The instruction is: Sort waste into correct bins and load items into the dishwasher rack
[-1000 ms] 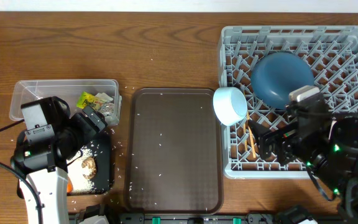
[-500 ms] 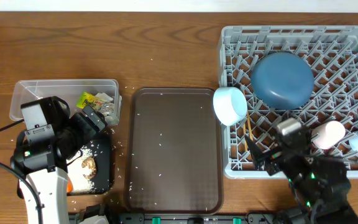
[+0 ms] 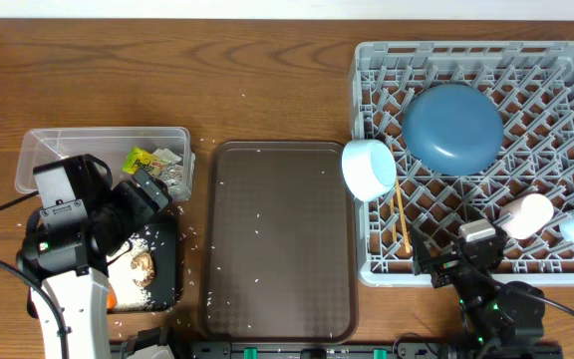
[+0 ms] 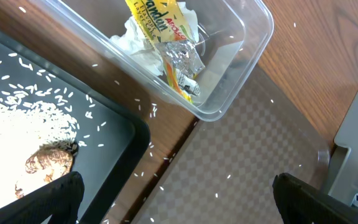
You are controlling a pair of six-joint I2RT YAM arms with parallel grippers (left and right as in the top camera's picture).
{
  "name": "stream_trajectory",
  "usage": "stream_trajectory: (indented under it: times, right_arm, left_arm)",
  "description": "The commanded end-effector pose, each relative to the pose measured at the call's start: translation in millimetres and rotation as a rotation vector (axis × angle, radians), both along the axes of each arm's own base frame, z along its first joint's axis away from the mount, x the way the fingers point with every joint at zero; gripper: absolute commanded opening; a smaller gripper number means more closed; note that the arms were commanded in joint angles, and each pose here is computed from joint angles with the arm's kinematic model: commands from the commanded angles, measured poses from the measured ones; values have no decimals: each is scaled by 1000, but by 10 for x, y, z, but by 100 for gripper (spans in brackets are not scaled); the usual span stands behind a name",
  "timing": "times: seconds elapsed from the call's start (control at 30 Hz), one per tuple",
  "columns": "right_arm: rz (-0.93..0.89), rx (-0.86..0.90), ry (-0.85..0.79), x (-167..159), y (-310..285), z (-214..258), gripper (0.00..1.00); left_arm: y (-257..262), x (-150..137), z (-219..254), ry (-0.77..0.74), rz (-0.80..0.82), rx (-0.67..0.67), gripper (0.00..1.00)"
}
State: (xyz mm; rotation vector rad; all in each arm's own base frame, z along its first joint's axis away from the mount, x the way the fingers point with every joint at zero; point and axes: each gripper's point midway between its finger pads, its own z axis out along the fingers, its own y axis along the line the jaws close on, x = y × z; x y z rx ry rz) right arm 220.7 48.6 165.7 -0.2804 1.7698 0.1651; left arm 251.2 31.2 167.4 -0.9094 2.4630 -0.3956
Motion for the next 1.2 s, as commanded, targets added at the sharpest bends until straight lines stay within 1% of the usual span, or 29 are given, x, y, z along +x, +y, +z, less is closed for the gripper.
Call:
stream_trajectory:
  times: [0.0, 0.07, 0.17, 0.27, 0.93, 1.17]
  right_arm:
    - [-11, -10, -14, 57, -34, -114, 99]
    - [-15, -9, -36, 109, -42, -172, 99]
    - [-16, -6, -128, 172, -39, -51, 99]
    - [-18, -4, -178, 206, -41, -26, 99]
    - [-20, -4, -173, 207, -45, -36, 99]
    - [-20, -4, -173, 207, -45, -37, 99]
  left_arm:
    - [44, 23, 86, -24, -2, 28, 98]
    - [44, 24, 87, -24, -2, 28, 98]
    - [44, 23, 86, -24, -2, 28, 98]
    - [44, 23, 86, -24, -2, 28, 98]
    - [44, 24, 87, -24, -2, 28, 98]
    - [-17, 14, 69, -18, -25, 26, 98]
